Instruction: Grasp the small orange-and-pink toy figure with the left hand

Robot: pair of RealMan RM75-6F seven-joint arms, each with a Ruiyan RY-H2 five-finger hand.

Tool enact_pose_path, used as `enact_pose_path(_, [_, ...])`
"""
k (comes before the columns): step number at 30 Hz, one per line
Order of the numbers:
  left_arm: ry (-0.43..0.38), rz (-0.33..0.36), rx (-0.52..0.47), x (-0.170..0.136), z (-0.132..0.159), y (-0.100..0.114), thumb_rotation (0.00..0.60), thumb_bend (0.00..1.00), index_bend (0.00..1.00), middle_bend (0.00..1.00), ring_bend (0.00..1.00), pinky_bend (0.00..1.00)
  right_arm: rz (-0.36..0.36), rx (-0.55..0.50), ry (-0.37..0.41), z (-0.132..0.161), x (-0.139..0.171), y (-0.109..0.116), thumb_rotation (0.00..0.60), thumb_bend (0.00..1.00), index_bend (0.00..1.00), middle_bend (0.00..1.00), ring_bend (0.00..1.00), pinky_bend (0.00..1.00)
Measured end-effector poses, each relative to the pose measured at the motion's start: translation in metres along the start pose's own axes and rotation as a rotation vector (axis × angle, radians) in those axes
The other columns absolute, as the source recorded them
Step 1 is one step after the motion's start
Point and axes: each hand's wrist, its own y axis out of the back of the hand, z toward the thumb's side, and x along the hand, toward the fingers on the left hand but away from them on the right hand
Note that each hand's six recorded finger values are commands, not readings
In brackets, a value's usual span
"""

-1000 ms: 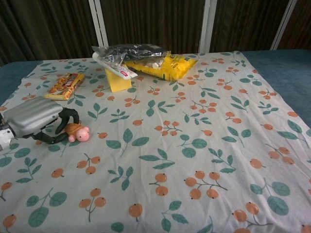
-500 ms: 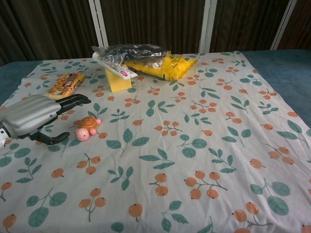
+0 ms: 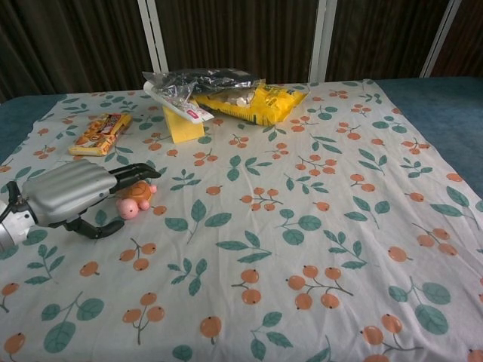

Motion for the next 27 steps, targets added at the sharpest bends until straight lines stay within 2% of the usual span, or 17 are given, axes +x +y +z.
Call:
enact_pose_path(5, [0.042, -0.048, -0.004, 0.001, -0.007, -0.007, 0.600, 0.39, 0.16, 0.15, 0.93, 1.00, -0.002, 0.001, -0.001, 0.000, 0.000, 0.000, 0.600, 0.11, 0.00, 0.00, 0.00, 0.00])
enact_pose_path(13, [0.077, -0.050, 0.022, -0.006, -0.021, -0.004, 0.600, 0.39, 0.20, 0.19, 0.93, 1.00, 0.001, 0.004, -0.002, 0.000, -0.001, -0.001, 0.600, 0.12, 0.00, 0.00, 0.00, 0.00])
enact_pose_path(15, [0.082, -0.056, 0.021, -0.006, -0.022, -0.005, 0.600, 0.39, 0.22, 0.23, 0.93, 1.00, 0.005, 0.005, -0.001, 0.001, -0.001, -0.002, 0.600, 0.12, 0.00, 0.00, 0.00, 0.00])
enact_pose_path(17, [0.088, -0.065, 0.014, -0.007, -0.024, -0.006, 0.600, 0.39, 0.28, 0.32, 0.94, 1.00, 0.006, 0.006, 0.001, 0.001, -0.001, -0.003, 0.600, 0.12, 0.00, 0.00, 0.00, 0.00])
enact_pose_path(20, [0.089, -0.065, -0.005, -0.006, -0.024, -0.007, 0.600, 0.39, 0.44, 0.50, 0.95, 1.00, 0.004, 0.007, 0.001, 0.002, -0.001, -0.002, 0.600, 0.12, 0.00, 0.00, 0.00, 0.00])
enact_pose_path(22, [0.087, -0.058, -0.015, -0.006, -0.023, -0.007, 0.600, 0.39, 0.59, 0.63, 0.95, 1.00, 0.005, 0.007, -0.001, 0.001, -0.001, -0.003, 0.600, 0.12, 0.00, 0.00, 0.00, 0.00])
enact_pose_path(25, [0.081, -0.026, -0.029, -0.005, -0.021, -0.004, 0.600, 0.39, 0.79, 0.81, 0.97, 1.00, 0.006, 0.006, -0.002, 0.001, -0.001, -0.003, 0.600, 0.12, 0.00, 0.00, 0.00, 0.00])
enact_pose_path(27, [0.077, 0.008, -0.032, -0.003, -0.020, -0.001, 0.600, 0.40, 0.88, 0.89, 0.98, 1.00, 0.005, 0.006, -0.002, 0.001, -0.002, -0.003, 0.600, 0.12, 0.00, 0.00, 0.00, 0.00])
